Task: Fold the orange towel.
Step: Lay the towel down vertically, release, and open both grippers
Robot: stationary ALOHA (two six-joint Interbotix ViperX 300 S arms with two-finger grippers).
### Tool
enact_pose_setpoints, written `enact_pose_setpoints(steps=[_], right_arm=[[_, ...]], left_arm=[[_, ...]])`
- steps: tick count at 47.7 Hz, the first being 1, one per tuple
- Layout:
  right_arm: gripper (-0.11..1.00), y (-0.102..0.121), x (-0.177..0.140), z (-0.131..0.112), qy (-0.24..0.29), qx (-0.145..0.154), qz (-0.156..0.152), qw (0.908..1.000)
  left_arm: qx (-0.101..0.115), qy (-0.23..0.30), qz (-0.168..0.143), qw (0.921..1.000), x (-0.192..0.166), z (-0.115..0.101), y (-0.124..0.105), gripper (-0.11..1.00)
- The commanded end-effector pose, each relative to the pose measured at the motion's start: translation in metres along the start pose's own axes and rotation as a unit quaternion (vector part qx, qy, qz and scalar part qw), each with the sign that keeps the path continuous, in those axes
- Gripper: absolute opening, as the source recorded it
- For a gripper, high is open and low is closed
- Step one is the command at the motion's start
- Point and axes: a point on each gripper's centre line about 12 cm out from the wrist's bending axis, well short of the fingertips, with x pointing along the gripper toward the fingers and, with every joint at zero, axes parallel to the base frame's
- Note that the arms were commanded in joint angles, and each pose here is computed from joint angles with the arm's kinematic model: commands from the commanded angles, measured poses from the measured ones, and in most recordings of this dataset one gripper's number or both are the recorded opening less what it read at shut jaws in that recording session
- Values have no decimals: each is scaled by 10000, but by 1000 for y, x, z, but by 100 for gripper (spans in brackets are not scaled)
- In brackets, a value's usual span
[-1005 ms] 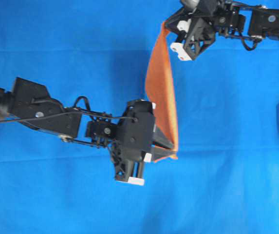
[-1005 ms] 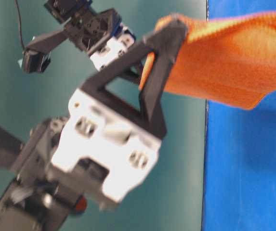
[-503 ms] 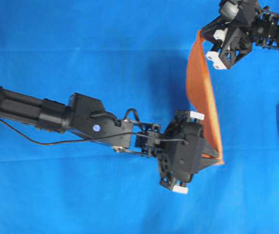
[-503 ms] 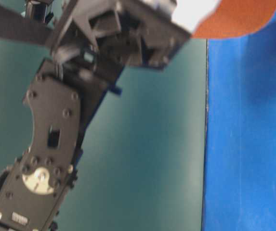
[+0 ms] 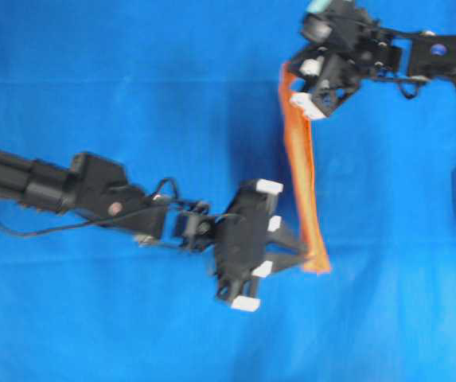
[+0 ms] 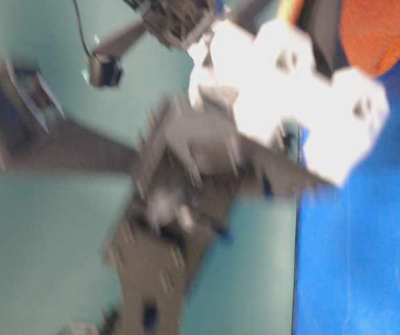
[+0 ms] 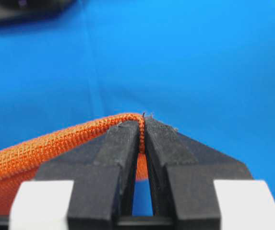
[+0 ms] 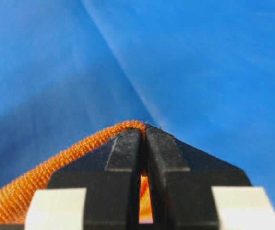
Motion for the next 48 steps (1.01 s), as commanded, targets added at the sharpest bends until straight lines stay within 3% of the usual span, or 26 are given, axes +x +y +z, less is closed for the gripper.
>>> enact_pose_setpoints(steps=[1,9,15,36,41,48], right_arm=[[2,5,7,21,-229,-51,69,9997],[2,20,22,31,-248,-211,191,9993],[2,26,26,31,-239,-322,237,9989],[2,26,27,28,-194,-341,233,9990],[2,26,27,28,-201,-361,241,9989],[3,32,26,26,-180,-436,287,9985]], left_arm=[[-51,-225,-179,9996,-21,13,-19,3],[-437,104,-251,9987,-39,-13,-25,3],[-604,231,-275,9975,-45,-22,-28,3],[-686,370,-180,9968,-43,-33,-20,4],[-689,377,-173,9968,-43,-32,-19,18],[-680,438,-174,9966,-43,-33,-19,48]])
